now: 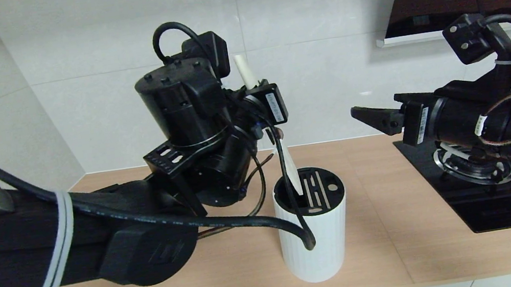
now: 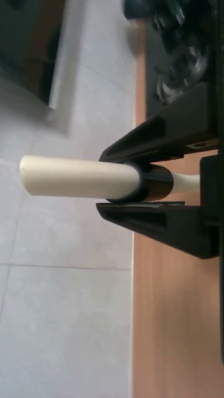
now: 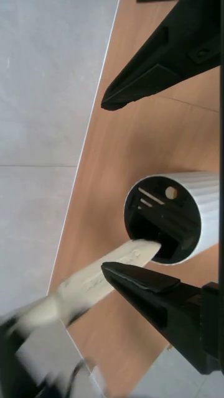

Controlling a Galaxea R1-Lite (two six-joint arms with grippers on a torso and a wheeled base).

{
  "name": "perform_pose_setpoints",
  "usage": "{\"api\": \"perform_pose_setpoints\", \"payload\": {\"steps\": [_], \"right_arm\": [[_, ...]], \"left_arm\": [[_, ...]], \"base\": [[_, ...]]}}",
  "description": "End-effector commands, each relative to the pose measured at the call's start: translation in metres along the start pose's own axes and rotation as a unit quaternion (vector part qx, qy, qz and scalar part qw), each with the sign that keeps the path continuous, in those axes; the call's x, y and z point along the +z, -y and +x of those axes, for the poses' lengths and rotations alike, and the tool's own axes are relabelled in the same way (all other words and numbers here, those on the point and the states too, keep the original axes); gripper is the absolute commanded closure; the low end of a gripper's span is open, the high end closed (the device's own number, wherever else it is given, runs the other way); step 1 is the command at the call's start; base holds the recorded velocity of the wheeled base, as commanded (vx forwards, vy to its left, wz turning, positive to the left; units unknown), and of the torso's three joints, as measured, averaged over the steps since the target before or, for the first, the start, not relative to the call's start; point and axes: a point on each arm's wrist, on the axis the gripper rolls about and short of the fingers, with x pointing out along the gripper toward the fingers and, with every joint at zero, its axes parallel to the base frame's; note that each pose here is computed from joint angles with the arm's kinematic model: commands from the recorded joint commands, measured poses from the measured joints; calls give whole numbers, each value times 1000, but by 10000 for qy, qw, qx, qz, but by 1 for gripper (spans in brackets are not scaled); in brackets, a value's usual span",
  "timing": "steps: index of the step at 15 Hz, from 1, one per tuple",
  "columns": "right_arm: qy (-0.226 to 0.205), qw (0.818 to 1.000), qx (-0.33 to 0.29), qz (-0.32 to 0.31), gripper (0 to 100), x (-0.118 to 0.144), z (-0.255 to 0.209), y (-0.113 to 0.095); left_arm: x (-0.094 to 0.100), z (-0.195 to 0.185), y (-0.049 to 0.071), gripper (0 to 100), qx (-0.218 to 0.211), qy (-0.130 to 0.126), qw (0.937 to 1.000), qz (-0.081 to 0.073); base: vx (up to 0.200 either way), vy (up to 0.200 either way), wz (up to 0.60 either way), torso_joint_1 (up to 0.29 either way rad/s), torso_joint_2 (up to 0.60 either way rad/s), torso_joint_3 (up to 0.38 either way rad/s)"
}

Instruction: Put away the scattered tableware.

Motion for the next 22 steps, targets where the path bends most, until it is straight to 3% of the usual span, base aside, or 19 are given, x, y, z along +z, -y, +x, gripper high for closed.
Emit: {"api": "perform_pose_setpoints", "payload": {"steps": [1, 6, 10, 14, 18, 21, 22], "right_arm": [[-74, 10000, -7, -6, 0, -4, 4, 0], [-96, 10000, -9, -8, 0, -5, 4, 0], [-135, 9999, -12, -2, 0, -7, 6, 0], [-150, 9999, -14, -3, 0, -8, 7, 0], [-150, 9999, -14, -3, 0, -8, 6, 0], [-150, 9999, -14, -11, 0, -8, 6, 0], [-150, 9999, -14, -11, 0, -8, 6, 0]], "left_arm": [[-16, 3, 0, 100, 18, -141, 9998, 157], [-25, 5, 0, 100, 36, -218, 9994, 265], [-50, 13, 2, 100, 68, -449, 9981, 422], [-73, 18, 10, 100, 116, -360, 9973, 634], [-87, 15, 17, 100, 110, -457, 9963, 715], [-83, 12, 21, 100, 166, -395, 9968, 675], [-67, 8, 22, 100, 159, -250, 9979, 575]], "base": [[0, 0, 0, 0, 0, 0], [0, 0, 0, 0, 0, 0], [0, 0, 0, 0, 0, 0], [0, 0, 0, 0, 0, 0], [0, 0, 0, 0, 0, 0], [0, 0, 0, 0, 0, 0], [0, 0, 0, 0, 0, 0]]}}
